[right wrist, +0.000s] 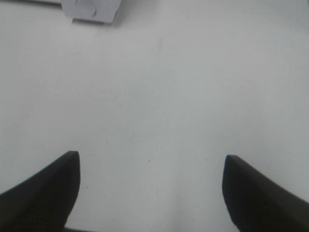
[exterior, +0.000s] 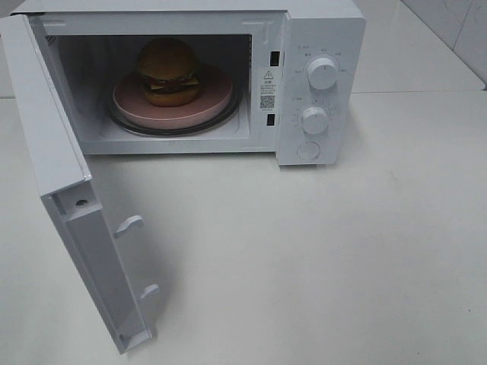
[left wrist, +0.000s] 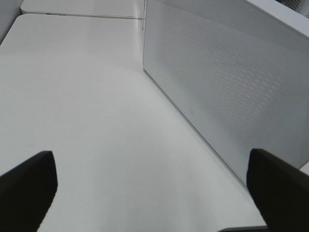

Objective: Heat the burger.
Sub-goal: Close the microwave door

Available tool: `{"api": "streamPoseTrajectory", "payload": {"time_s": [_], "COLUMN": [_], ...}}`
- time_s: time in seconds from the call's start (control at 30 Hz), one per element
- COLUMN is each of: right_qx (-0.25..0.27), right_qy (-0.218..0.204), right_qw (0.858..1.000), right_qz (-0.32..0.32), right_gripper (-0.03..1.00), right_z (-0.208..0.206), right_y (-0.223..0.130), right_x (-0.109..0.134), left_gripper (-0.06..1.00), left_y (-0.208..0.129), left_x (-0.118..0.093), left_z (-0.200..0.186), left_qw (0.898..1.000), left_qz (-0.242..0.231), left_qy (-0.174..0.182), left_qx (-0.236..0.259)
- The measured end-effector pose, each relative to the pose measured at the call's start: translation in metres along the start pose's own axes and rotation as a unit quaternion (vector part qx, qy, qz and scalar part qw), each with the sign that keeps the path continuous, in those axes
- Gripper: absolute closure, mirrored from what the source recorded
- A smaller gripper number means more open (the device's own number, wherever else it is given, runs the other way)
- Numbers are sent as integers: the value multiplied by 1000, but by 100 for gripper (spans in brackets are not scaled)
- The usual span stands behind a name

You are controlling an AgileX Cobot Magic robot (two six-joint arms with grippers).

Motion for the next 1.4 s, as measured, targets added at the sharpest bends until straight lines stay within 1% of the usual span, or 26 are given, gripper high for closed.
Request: {"api": "streamPoseTrajectory", "payload": {"time_s": [0.03, 0.07, 0.1, 0.13, 0.17, 0.2, 0.23, 0.27, 0.33, 1.1, 1.3, 1.33, 1.4], "right_qx": [-12, -12, -43, -58, -58, -82, -92, -92, -88, -87, -88, -88, -89], "right_qy": [-8, -8, -28, -38, -38, -56, -75, -75, -90, -87, -70, -60, -54], "right_qw": [1000, 1000, 999, 997, 997, 994, 992, 992, 990, 990, 992, 994, 994], "right_qz": [5, 5, 19, 26, 26, 38, 50, 50, 60, 64, 49, 38, 32], "right_gripper": [20, 20, 21, 21, 21, 21, 21, 21, 21, 21, 21, 21, 21], "right_z": [-4, -4, -15, -20, -20, -29, -34, -34, -33, -32, -32, -32, -31], "right_y": [-1, -1, -4, -6, -6, -9, -12, -12, -13, -14, -13, -13, -12], "right_x": [-2, -2, -5, -6, -6, -8, -9, -9, -9, -8, -4, -1, 0], "left_gripper": [-4, -4, -4, -4, -4, -4, -4, -4, -4, -4, -4, -4, -4], "left_y": [0, 0, 0, 0, 0, 0, 0, 0, 0, 0, 0, 0, 0], "left_x": [0, 0, 0, 0, 0, 0, 0, 0, 0, 0, 0, 0, 0], "left_z": [0, 0, 0, 0, 0, 0, 0, 0, 0, 0, 0, 0, 0], "left_qw": [1000, 1000, 1000, 1000, 1000, 1000, 1000, 1000, 1000, 1000, 1000, 1000, 1000], "left_qz": [0, 0, 0, 0, 0, 0, 0, 0, 0, 0, 0, 0, 0], "left_qy": [0, 0, 0, 0, 0, 0, 0, 0, 0, 0, 0, 0, 0], "left_qx": [0, 0, 0, 0, 0, 0, 0, 0, 0, 0, 0, 0, 0]}}
Point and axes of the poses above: a point on each arm's last joint axis where the gripper is mounted, z pointing out along that axis toward the gripper, x along the wrist's bending axis when the last joint is at zero, y = z × x, the point moved 4 cm from there along z, pointing out along that axis toward the gripper, and after that the axes turned 10 degrees about -z, right-handed, at the moved point
